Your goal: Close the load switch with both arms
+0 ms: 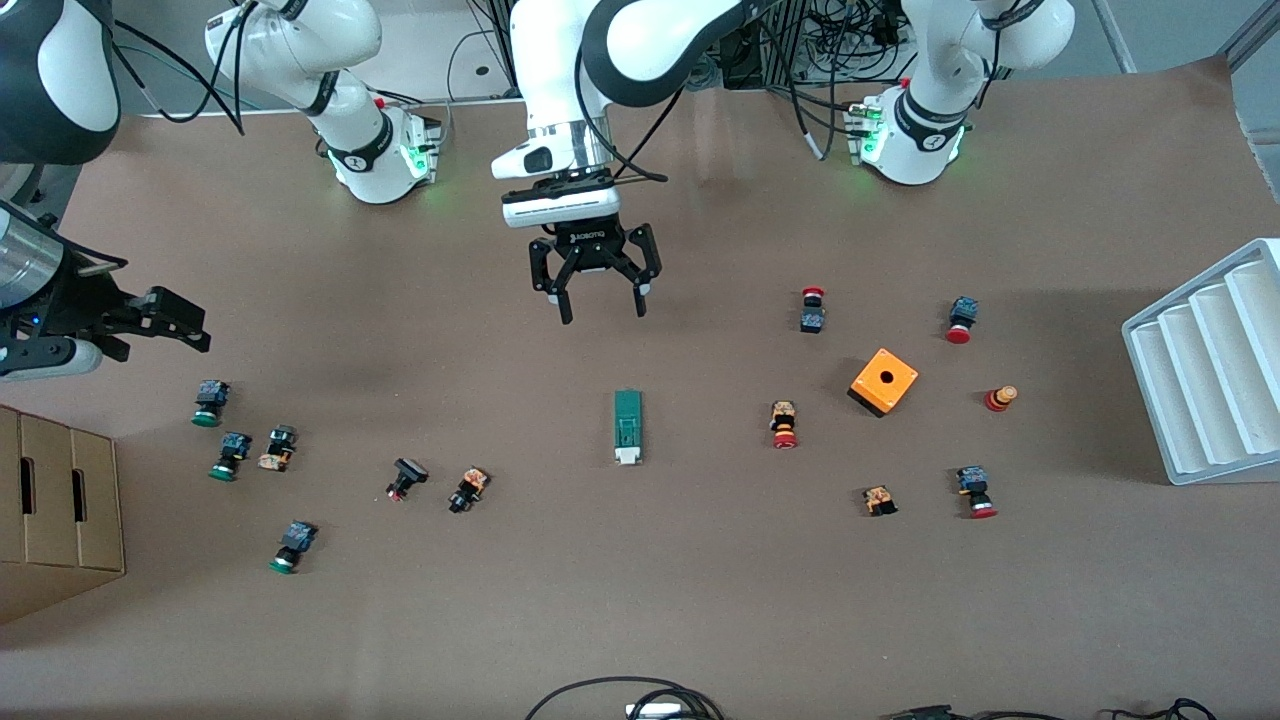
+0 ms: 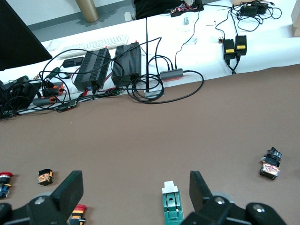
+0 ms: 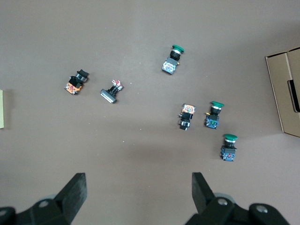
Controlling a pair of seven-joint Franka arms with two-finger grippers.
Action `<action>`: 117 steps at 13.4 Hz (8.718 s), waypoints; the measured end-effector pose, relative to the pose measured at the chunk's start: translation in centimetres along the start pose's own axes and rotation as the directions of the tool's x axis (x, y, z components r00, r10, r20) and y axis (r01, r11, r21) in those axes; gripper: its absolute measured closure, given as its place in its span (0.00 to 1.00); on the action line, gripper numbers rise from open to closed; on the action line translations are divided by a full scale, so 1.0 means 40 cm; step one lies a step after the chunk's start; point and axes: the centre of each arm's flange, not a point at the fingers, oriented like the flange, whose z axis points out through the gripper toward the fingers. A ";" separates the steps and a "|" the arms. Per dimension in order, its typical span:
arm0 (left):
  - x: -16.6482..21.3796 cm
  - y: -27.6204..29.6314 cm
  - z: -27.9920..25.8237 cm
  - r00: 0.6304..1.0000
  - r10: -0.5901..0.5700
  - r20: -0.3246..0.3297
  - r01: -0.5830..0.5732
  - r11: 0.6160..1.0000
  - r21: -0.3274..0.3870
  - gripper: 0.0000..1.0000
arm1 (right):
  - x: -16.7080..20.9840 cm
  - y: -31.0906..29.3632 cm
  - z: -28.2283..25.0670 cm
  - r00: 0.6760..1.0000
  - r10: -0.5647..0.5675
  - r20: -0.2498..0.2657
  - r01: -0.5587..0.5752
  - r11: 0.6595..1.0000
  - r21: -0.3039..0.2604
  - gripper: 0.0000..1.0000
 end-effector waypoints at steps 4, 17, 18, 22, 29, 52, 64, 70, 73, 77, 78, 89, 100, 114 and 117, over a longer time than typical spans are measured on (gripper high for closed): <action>0.003 0.000 -0.002 1.000 0.003 -0.001 -0.003 1.000 -0.007 0.00 | 0.013 0.001 -0.004 1.000 0.000 -0.026 0.000 1.000 -0.004 0.00; 0.214 -0.207 -0.068 0.990 0.022 0.142 -0.008 0.995 -0.098 0.00 | 0.036 0.004 0.039 1.000 0.003 -0.014 -0.003 1.000 -0.011 0.00; 0.234 -0.234 -0.071 0.987 0.025 0.157 -0.008 0.995 -0.104 0.00 | 0.036 0.004 0.039 1.000 0.003 -0.014 -0.003 1.000 -0.011 0.00; 0.305 -0.344 -0.065 0.975 0.067 0.214 -0.036 0.988 -0.147 0.00 | 0.036 0.000 0.039 1.000 0.000 -0.014 0.000 1.000 -0.011 0.00; 0.396 -0.542 0.057 0.953 0.043 0.301 0.014 0.983 -0.185 0.00 | 0.032 -0.032 0.032 1.000 -0.026 -0.011 0.026 1.000 -0.009 0.00; 0.423 -1.002 0.273 0.763 -0.157 0.627 0.305 0.943 -0.134 0.00 | 0.028 -0.034 0.030 1.000 -0.029 -0.005 0.029 1.000 -0.008 0.00; 0.333 -1.539 0.345 0.628 -0.228 0.744 0.336 0.942 0.005 0.00 | 0.028 -0.036 0.030 1.000 -0.031 -0.005 0.031 0.999 -0.008 0.00; 0.328 -1.538 0.347 0.625 -0.224 0.748 0.338 0.941 -0.001 0.00 | 0.028 -0.042 0.029 0.999 -0.035 -0.005 0.035 0.999 -0.008 0.00; 0.327 -1.539 0.347 0.624 -0.224 0.749 0.338 0.941 0.000 0.00 | 0.028 -0.044 0.029 0.999 -0.036 -0.006 0.036 0.999 -0.008 0.00; 0.305 -1.533 0.348 0.583 -0.209 0.785 0.331 0.944 0.006 0.00 | 0.029 -0.044 0.028 0.999 -0.036 -0.009 0.036 0.999 -0.008 0.00; 0.301 -1.531 0.355 0.578 -0.207 0.789 0.330 0.944 0.006 0.00 | 0.030 -0.044 0.028 0.999 -0.036 -0.010 0.036 0.999 -0.008 0.00; 0.314 -1.542 0.322 0.626 -0.095 0.774 0.257 0.962 -0.090 0.00 | 0.030 -0.041 0.027 0.999 -0.034 -0.011 0.034 0.999 -0.008 0.00; 0.291 -1.541 0.302 0.629 -0.076 0.774 0.221 0.972 -0.083 0.00 | 0.030 -0.037 0.028 0.999 -0.032 -0.012 0.032 0.999 -0.009 0.00; 0.293 -1.541 0.303 0.633 -0.077 0.770 0.220 0.972 -0.084 0.00 | 0.033 -0.034 0.025 0.999 -0.035 -0.023 0.035 0.999 -0.010 0.00; 0.293 -1.541 0.303 0.634 -0.077 0.770 0.220 0.972 -0.084 0.00 | 0.033 -0.034 0.025 0.999 -0.035 -0.023 0.035 0.999 -0.010 0.00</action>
